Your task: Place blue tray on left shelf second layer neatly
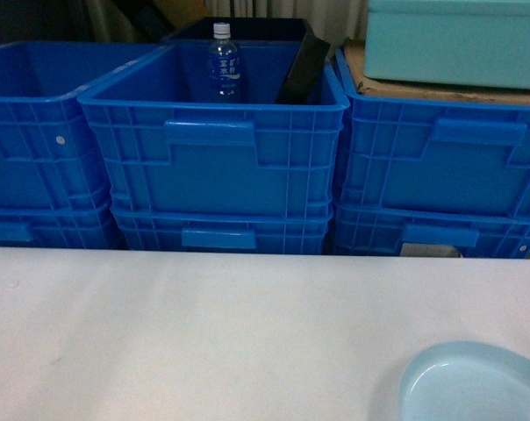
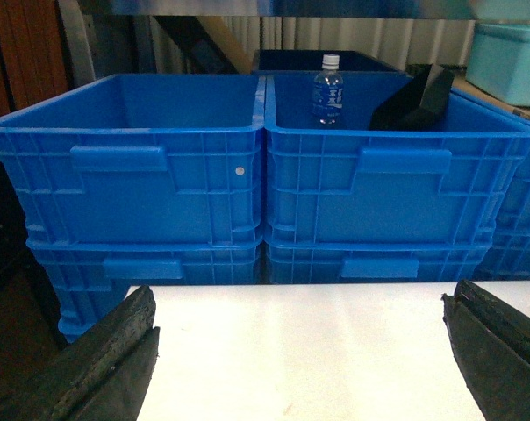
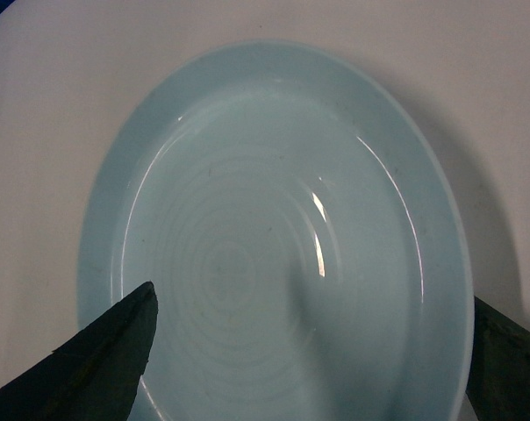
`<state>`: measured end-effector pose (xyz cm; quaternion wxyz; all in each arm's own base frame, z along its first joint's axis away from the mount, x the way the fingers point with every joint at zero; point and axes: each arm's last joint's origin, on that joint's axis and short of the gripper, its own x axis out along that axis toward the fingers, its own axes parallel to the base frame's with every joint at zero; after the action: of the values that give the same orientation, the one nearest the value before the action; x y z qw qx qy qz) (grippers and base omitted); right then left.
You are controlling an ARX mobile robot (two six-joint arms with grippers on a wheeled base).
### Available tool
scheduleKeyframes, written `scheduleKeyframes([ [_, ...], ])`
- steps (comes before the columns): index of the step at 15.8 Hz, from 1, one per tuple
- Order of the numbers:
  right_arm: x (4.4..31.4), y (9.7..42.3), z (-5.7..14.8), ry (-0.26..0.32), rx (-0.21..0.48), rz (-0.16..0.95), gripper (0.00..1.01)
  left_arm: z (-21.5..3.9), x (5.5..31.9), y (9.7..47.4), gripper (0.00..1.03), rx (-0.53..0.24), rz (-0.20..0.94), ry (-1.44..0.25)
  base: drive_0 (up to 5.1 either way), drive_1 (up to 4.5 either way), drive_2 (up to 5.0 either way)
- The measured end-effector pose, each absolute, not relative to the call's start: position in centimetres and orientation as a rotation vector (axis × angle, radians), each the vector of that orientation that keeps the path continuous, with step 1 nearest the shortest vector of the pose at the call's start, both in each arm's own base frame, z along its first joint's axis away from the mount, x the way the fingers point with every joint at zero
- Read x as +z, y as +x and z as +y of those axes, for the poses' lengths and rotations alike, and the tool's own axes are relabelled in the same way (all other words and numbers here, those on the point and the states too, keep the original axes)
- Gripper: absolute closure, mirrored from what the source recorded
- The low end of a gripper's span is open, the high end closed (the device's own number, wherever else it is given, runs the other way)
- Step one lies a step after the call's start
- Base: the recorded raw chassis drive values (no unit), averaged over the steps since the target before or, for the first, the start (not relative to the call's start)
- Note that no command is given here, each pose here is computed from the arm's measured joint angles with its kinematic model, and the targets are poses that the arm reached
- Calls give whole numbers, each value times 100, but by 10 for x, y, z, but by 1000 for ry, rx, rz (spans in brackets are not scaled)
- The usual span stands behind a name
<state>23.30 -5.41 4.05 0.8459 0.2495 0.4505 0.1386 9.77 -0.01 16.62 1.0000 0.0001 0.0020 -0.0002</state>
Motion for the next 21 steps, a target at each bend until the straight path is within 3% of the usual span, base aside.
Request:
scheduleKeyframes([
  [1, 39, 234, -54, 516, 291, 946, 6, 0, 166, 98, 5, 0, 4, 0, 0, 0, 0],
  [3, 34, 233, -55, 470, 293, 934, 23, 0, 166, 98, 5, 0, 4, 0, 0, 0, 0],
  [5, 30, 231, -59, 432, 278, 933, 49, 0, 166, 98, 5, 0, 4, 0, 0, 0, 0],
  [11, 25, 226, -65, 429, 256, 942, 99, 0, 166, 98, 5, 0, 4, 0, 0, 0, 0],
  [13, 27, 223, -64, 428, 229, 915, 99, 0, 166, 98, 5, 0, 4, 0, 0, 0, 0],
  [15, 46, 219, -56, 432, 241, 912, 99, 0, 166, 98, 5, 0, 4, 1, 0, 0, 0],
  [16, 64, 223, -52, 407, 260, 867, 99, 0, 166, 98, 5, -1, 4, 1, 0, 0, 0],
  [17, 99, 235, -45, 316, 283, 744, 99, 0, 166, 98, 5, -1, 4, 1, 0, 0, 0],
  [18, 184, 236, -24, -3, 175, 315, 99, 0, 166, 98, 5, 0, 4, 0, 0, 0, 0],
  [21, 224, 206, -11, -76, 70, 116, 99, 0, 166, 98, 5, -1, 4, 0, 0, 0, 0],
])
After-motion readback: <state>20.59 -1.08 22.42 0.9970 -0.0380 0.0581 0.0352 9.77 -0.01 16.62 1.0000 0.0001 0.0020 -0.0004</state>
